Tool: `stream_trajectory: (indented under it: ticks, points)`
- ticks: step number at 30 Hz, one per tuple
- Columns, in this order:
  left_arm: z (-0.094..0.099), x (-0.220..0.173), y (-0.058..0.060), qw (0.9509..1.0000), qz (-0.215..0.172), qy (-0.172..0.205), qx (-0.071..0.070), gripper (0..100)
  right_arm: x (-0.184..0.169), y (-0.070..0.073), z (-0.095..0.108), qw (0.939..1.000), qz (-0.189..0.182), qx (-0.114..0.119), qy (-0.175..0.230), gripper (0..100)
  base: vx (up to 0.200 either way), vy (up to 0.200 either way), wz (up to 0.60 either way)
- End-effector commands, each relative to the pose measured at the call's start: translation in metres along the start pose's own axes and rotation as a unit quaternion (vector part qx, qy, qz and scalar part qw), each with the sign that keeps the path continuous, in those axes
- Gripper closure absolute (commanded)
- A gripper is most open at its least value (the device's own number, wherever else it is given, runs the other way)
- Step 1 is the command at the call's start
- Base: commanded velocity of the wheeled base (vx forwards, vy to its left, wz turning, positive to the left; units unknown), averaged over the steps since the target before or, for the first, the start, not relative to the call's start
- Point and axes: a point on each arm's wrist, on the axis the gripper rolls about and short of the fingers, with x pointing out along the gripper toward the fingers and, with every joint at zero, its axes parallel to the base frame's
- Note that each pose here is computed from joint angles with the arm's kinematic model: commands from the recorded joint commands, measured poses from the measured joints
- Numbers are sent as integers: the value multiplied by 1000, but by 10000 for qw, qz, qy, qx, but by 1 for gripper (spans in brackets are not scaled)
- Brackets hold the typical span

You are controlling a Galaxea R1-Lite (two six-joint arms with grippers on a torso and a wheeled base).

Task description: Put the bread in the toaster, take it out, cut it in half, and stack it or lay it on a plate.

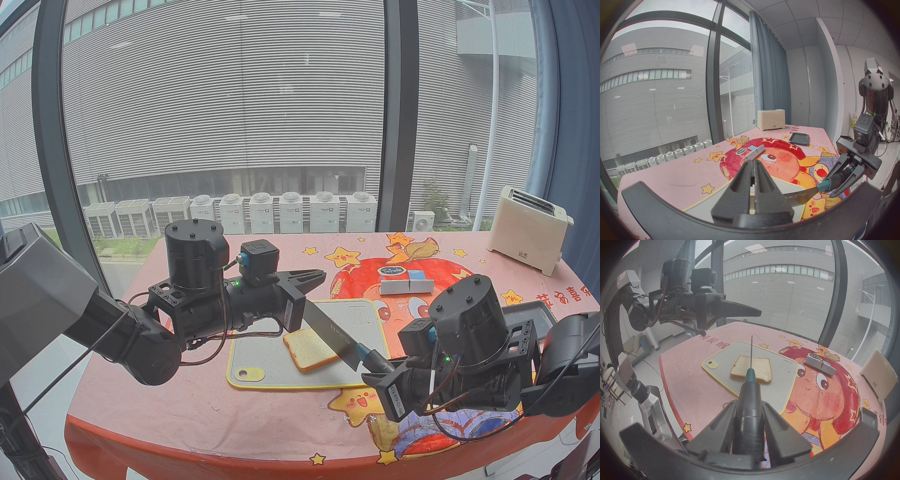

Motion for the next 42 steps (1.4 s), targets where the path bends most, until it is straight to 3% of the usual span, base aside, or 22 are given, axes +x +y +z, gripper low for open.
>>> stream_trajectory:
  ticks: [1, 42]
  points:
    - [-2, -1, -1, 10000, -10, 27, -6, 100, 2, 1, -1, 10000, 7, -19, 41, 100, 0, 0, 0]
    - [-12, 5, -1, 9999, -15, 172, -3, 100, 10, 3, -5, 9998, -11, -65, 172, 100, 0, 0, 0]
